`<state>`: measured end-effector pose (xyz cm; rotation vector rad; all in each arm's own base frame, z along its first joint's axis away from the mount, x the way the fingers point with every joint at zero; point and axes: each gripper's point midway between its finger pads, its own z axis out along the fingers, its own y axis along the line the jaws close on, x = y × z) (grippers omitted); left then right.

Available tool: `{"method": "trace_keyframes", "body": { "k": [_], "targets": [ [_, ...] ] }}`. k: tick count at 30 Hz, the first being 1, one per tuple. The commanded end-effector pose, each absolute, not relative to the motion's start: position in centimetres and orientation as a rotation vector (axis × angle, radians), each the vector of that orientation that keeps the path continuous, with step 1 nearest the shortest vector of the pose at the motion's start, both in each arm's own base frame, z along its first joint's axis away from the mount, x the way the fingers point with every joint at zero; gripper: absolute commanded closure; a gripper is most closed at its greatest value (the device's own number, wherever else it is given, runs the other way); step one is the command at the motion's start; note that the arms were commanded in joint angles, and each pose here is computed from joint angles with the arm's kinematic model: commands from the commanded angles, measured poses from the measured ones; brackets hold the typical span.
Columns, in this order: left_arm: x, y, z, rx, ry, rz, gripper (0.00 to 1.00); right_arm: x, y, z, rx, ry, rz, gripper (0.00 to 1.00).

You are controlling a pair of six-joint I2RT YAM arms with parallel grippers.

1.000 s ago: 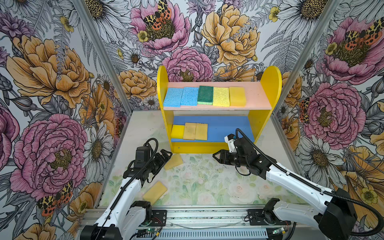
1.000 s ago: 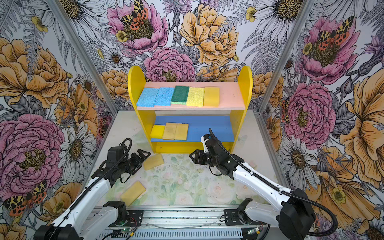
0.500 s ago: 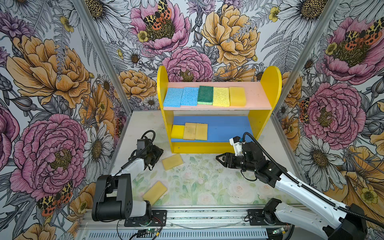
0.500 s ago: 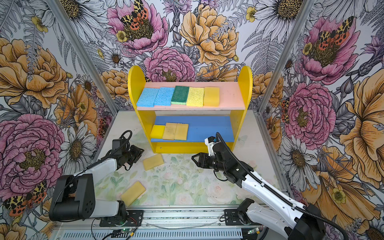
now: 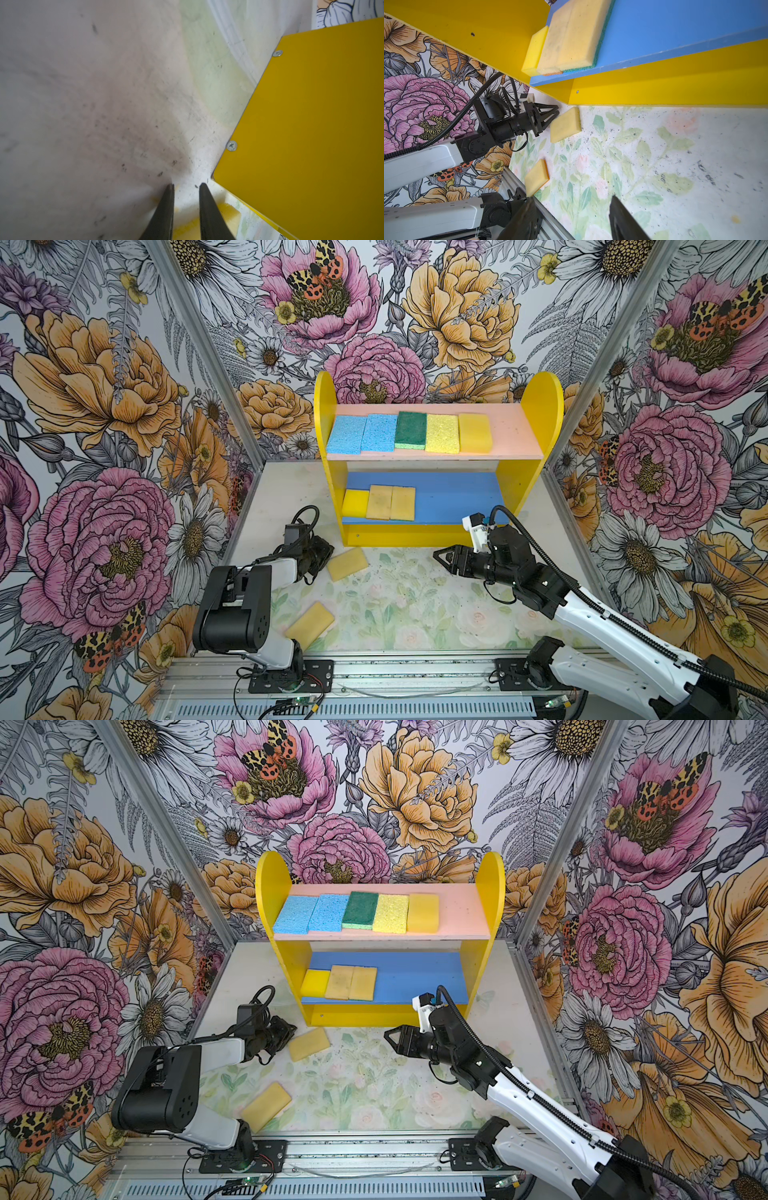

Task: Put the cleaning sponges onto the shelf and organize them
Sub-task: 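Withdraw the right gripper toward the table sponges while the left gripper moves inward, then lower both grippers around the pale yellow sponge on the table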

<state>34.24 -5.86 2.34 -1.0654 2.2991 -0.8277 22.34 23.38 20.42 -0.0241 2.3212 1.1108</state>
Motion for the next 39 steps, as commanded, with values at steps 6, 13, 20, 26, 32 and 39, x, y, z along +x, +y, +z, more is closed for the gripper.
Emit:
{"method": "trace_keyframes", "body": {
  "k": [6, 13, 20, 26, 32, 39],
  "targets": [
    [28.9, -10.0, 0.1, -1.045, 2.391, -0.849, 0.76, 22.7, 22.8, 19.2, 0.029, 2.335, 1.083, 0.42],
    [25.0, -19.7, 2.1, -0.768, 2.482, -0.94, 0.7, 21.6, 22.4, 15.4, 0.123, 2.44, 1.061, 0.42],
    [21.7, -23.3, 2.5, -0.612, 2.539, -0.991, 0.56, 18.5, 22.8, 11.0, 0.181, 2.582, 1.042, 0.42],
    [21.1, -25.0, 3.4, -0.481, 2.523, -1.132, 0.44, 16.2, 24.5, 8.3, 0.155, 2.65, 1.023, 0.41],
    [20.1, -29.7, 2.3, -0.386, 2.562, -1.375, 0.52, 16.3, 25.9, 7.2, 0.146, 2.675, 1.047, 0.41],
    [19.2, -31.1, -0.3, -0.461, 2.557, -1.511, 0.58, 16.4, 24.8, 7.4, 0.208, 2.637, 1.051, 0.41]
  ]
}}
